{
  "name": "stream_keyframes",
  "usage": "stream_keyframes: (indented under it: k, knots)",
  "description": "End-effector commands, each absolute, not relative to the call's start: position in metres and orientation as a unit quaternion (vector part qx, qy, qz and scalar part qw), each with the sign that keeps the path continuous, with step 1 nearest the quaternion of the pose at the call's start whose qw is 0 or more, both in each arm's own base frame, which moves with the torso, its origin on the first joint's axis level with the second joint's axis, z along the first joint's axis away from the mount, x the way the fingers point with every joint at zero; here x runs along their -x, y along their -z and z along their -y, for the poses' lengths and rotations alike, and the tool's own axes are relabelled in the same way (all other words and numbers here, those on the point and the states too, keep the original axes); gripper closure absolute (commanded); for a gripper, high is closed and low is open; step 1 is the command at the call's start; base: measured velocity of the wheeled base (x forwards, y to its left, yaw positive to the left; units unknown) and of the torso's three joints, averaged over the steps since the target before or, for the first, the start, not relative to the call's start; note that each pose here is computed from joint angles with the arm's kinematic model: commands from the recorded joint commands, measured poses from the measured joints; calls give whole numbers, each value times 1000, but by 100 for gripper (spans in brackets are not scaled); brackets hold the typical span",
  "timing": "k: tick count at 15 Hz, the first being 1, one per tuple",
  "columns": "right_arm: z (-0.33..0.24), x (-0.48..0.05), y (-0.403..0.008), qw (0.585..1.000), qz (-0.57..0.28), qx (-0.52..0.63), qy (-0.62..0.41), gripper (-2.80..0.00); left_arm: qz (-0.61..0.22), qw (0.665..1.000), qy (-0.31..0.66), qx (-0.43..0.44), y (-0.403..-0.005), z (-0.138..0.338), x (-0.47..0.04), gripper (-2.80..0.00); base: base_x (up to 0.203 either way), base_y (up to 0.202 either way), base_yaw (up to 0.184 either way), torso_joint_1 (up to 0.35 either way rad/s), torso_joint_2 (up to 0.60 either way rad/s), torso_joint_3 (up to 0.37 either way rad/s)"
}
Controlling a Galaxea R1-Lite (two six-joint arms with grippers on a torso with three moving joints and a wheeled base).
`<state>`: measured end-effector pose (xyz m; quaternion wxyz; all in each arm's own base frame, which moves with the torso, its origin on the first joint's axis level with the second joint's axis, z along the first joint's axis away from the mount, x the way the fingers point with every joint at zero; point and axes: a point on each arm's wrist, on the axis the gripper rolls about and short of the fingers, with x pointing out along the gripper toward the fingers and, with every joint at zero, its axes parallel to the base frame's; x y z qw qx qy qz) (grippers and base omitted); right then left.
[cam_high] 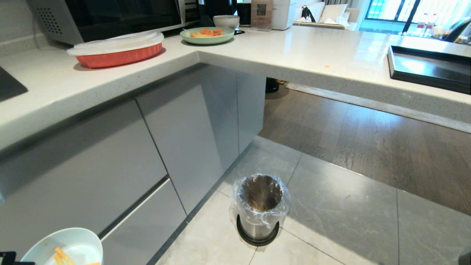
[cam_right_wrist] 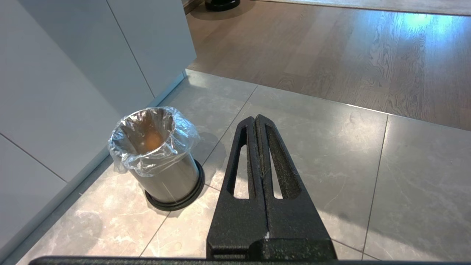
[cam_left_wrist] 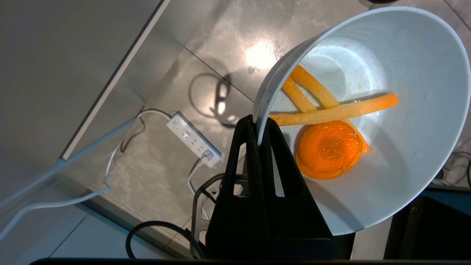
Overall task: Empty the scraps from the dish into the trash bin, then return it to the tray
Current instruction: Move the bowl over the trash can
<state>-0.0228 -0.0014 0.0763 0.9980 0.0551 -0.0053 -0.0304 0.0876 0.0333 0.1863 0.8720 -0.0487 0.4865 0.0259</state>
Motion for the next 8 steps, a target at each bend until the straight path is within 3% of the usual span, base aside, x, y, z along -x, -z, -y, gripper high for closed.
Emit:
stream_keyframes:
  k: [1,8]
  knots:
    - [1,23,-76,998,6,-55,30,0,-488,871,-26,50,-182,-35,-91,0,0,0,0,0,0,0]
    - [1,23,-76,998,6,-55,30,0,-481,874,-41,51,-163,-45,-106,0,0,0,0,0,0,0]
